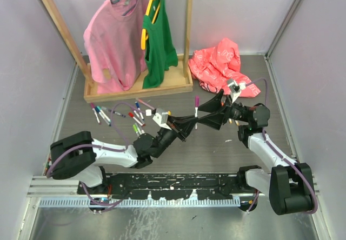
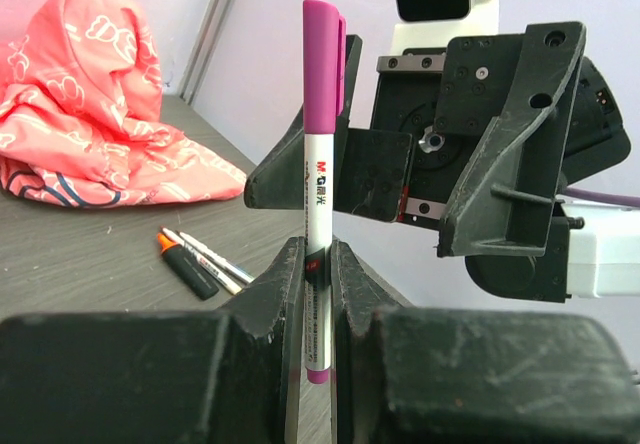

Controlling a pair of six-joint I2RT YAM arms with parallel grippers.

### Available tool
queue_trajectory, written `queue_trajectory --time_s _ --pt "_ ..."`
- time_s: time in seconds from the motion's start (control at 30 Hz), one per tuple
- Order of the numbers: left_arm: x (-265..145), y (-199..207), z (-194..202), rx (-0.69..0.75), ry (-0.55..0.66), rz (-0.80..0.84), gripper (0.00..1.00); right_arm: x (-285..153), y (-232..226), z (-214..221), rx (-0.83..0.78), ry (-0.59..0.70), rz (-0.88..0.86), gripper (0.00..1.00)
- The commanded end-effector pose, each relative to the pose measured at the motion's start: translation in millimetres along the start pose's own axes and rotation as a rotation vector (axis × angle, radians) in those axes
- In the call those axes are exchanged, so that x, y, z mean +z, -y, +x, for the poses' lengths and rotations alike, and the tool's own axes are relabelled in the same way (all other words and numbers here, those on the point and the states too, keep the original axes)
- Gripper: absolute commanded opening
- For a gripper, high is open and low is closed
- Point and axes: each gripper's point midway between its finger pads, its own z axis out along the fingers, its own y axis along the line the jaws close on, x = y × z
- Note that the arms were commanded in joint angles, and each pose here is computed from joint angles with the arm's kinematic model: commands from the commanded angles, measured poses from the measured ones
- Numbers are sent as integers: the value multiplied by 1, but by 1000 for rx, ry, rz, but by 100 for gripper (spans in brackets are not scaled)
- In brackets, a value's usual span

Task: Open the pen caps
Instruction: Pick up the pen from the center of the board.

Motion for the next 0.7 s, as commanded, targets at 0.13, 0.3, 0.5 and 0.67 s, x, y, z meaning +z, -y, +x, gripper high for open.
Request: queue_trajectory --time_s 0.13,0.3,0.5,0.67 --pt "13 11 -21 -28 113 0 0 3 -4 -9 -55 15 -6 80" --pt "16 11 -18 -27 110 -5 0 4 -3 -9 -52 8 -6 58" --pt "17 11 -12 -32 100 -6 0 4 -4 -9 -55 2 -9 44" --pt "18 10 -7 -37 92 -8 0 5 -4 -9 -58 2 -10 41"
